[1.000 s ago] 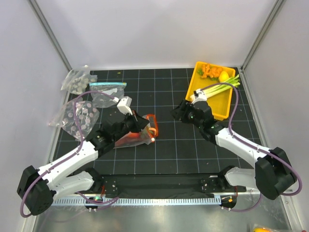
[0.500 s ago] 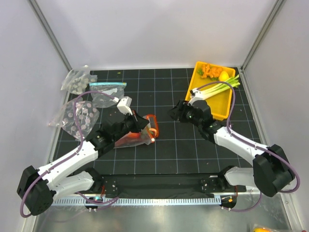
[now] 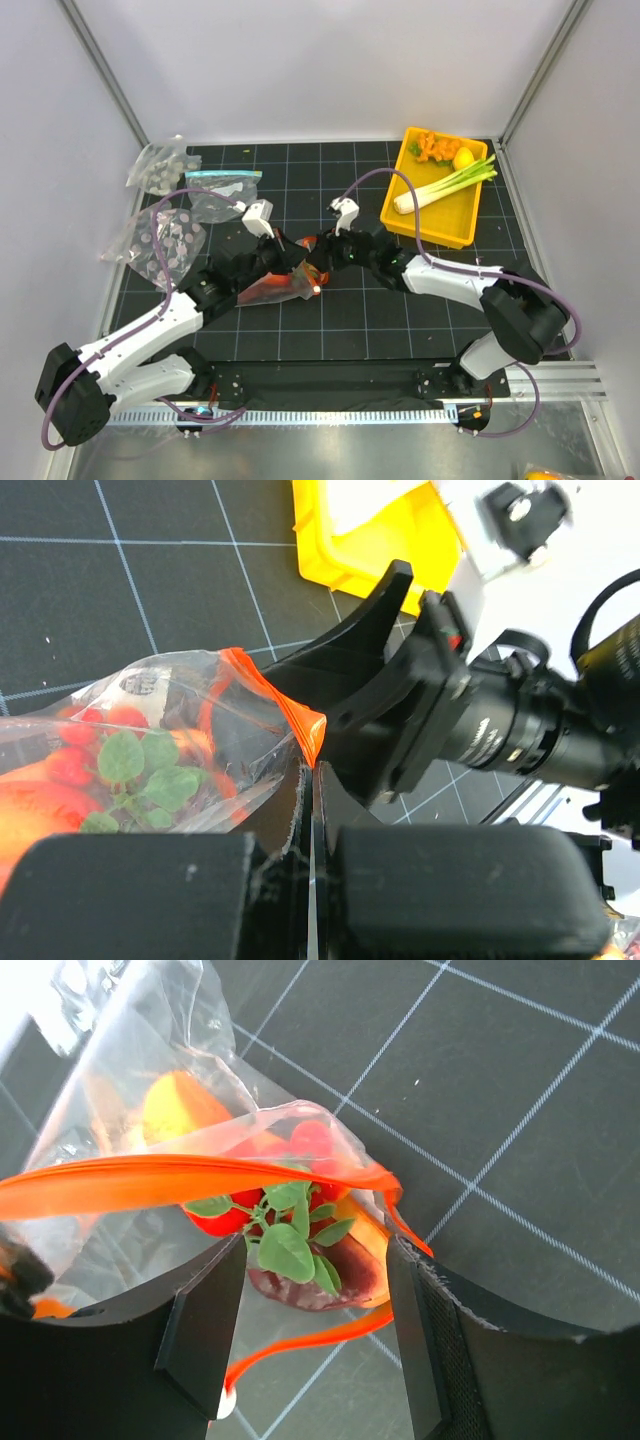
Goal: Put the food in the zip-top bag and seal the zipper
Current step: Adjust the zipper food storage bag at the center of the board.
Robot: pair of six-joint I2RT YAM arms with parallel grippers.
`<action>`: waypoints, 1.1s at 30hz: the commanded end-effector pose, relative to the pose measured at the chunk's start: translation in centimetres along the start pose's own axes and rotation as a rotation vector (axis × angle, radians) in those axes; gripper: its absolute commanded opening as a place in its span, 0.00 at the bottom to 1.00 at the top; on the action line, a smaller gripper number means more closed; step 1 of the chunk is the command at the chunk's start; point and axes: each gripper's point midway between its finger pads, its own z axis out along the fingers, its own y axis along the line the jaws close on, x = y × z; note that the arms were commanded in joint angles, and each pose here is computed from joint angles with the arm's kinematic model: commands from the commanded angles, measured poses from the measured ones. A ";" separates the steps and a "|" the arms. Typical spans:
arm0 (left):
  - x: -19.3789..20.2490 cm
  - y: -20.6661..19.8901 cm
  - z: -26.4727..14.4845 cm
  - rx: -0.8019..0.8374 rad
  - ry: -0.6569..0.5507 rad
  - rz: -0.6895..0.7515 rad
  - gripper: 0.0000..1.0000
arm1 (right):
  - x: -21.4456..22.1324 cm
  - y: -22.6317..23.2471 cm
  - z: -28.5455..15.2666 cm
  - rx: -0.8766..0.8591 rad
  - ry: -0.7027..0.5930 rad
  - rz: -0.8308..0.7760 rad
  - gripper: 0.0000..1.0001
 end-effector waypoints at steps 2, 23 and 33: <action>-1.2 -1.0 -0.4 0.042 -0.039 0.009 0.01 | -3.1 -1.3 1.1 0.098 -0.112 -0.150 0.65; -1.7 -1.1 -1.2 0.047 -0.065 0.015 0.01 | -2.3 1.2 3.1 -0.084 -0.067 -0.243 0.16; -0.8 -2.5 -0.9 0.114 0.006 0.055 0.06 | -6.3 -2.7 -3.5 0.309 -0.078 -0.099 0.01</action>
